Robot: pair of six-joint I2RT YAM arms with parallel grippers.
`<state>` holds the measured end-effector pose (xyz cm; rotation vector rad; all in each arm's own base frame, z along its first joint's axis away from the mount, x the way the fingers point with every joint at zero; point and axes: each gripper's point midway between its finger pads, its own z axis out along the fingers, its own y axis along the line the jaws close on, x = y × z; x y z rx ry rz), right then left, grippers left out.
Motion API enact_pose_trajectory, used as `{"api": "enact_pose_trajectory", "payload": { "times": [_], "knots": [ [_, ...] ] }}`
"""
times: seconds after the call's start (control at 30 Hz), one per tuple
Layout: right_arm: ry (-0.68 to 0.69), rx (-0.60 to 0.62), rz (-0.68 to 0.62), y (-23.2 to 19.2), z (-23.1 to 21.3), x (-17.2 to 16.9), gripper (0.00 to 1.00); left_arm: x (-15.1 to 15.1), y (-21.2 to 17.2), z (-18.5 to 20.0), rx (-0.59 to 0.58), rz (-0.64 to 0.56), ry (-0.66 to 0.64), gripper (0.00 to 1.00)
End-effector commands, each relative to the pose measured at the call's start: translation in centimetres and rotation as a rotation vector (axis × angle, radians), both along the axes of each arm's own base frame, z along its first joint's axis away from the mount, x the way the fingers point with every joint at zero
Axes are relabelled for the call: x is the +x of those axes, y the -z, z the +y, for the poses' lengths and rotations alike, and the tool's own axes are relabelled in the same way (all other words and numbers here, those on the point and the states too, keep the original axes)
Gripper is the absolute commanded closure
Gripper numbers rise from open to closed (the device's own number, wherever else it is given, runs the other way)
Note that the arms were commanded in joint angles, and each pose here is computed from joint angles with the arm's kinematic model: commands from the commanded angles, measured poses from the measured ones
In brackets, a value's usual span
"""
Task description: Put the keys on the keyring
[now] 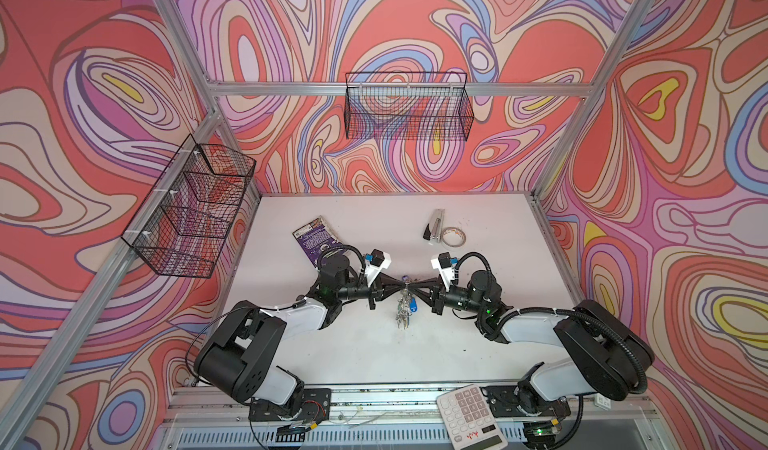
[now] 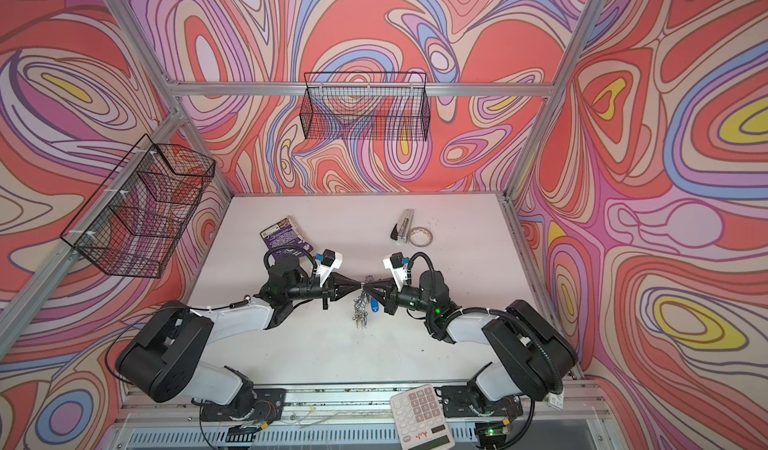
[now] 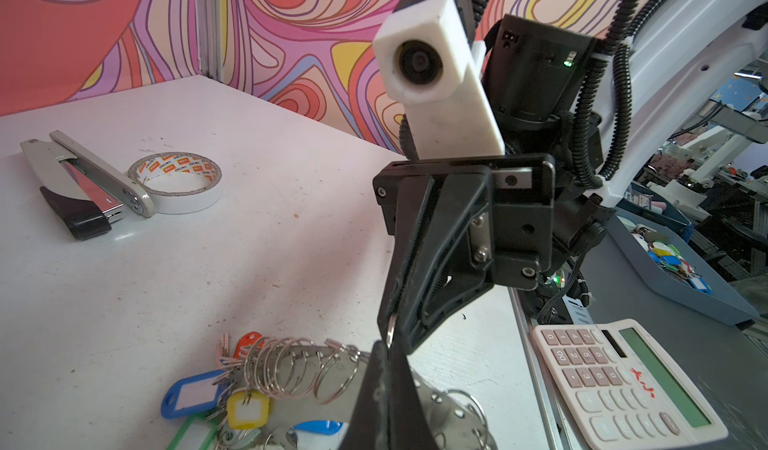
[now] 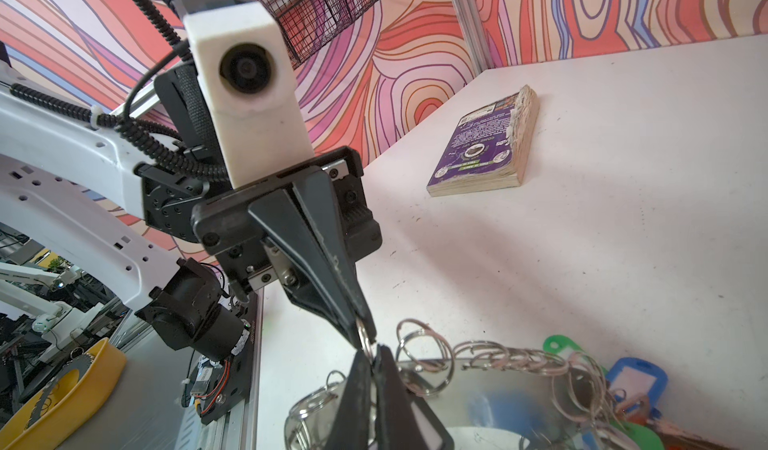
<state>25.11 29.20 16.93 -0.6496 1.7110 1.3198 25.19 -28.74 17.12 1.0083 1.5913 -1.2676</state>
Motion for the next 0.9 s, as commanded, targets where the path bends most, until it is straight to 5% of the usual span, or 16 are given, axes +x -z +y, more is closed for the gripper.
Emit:
{"api": "enact_pose_trajectory", "payload": {
  "times": [0.0, 0.17, 0.4, 0.63, 0.87],
  "knots": [
    [0.011, 0.037, -0.045, -1.6, -0.1, 0.0, 1.0, 0.5, -1.0, 0.0, -0.006, -0.043, -0.014, 1.0],
    [0.02, 0.029, -0.048, -1.6, -0.2, 0.0, 1.0, 0.6, -1.1, 0.2, 0.011, -0.038, -0.033, 0.99],
    [0.147, 0.023, -0.113, -2.0, -2.0, 0.8, 1.0, 0.8, -0.5, 0.2, 0.072, -0.001, -0.033, 0.85],
    [0.093, 0.053, -0.147, -2.4, -1.4, -0.2, 1.0, 0.7, -1.7, 0.8, 0.102, -0.031, -0.066, 0.65],
    [0.095, 0.038, -0.3, -3.0, -1.7, -1.8, 1.0, -1.9, -3.1, 1.9, 0.282, -0.188, 0.021, 0.57]
  ]
}}
